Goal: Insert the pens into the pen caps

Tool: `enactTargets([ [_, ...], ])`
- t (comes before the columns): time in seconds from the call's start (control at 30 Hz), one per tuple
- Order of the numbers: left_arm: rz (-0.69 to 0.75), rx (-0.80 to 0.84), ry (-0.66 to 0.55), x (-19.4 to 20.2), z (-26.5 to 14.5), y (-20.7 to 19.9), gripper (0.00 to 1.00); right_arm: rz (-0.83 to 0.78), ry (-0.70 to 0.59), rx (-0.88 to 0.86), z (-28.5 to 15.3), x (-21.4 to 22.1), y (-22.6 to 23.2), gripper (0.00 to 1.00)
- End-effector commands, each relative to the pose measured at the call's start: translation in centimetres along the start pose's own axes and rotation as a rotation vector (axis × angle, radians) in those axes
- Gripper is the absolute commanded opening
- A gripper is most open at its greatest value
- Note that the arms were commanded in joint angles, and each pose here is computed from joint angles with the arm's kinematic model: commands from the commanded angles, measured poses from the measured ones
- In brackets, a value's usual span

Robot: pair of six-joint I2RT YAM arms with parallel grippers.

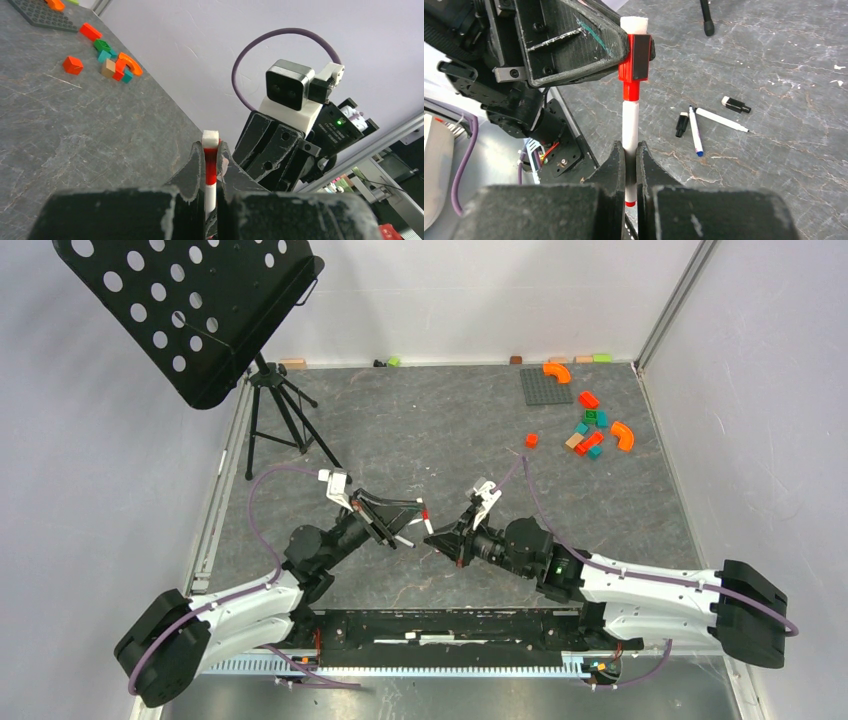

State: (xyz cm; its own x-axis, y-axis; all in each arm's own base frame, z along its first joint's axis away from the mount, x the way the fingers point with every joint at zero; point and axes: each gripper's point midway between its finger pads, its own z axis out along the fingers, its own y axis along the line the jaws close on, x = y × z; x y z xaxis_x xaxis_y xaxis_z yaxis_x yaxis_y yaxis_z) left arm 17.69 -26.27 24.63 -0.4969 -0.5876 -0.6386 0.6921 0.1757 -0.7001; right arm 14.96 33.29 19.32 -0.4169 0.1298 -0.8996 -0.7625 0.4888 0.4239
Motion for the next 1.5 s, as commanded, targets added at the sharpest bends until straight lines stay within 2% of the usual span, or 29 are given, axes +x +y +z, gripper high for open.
enactTargets([
  [0.0, 0.029, 0.026, 0.065, 1.2, 0.5, -1.0, 0.02, -0.007, -0.122, 0.12, 0.9, -4.6, -1.3, 0.0],
  [0.43, 0.017, -0.133, 0.128, 2.4, 1.4, 0.5, 0.02, -0.148, -0.033, 0.312, 2.3, -5.5, -4.0, 0.0],
  [0.83, -0.098, -0.417, 0.143, 3.5, 2.2, 3.2, 0.02, -0.259, 0.012, 0.418, 4.1, -6.8, -5.3, 0.0],
  [1.1, -0.06, -0.38, 0.183, 4.2, 2.5, 2.7, 0.02, -0.288, 0.0, 0.312, 4.1, -7.1, -3.6, 0.0],
  [1.47, 0.041, -0.011, 0.296, 5.2, 2.8, -3.6, 0.02, -0.265, -0.128, 0.001, 0.7, -10.1, 2.0, 0.0],
])
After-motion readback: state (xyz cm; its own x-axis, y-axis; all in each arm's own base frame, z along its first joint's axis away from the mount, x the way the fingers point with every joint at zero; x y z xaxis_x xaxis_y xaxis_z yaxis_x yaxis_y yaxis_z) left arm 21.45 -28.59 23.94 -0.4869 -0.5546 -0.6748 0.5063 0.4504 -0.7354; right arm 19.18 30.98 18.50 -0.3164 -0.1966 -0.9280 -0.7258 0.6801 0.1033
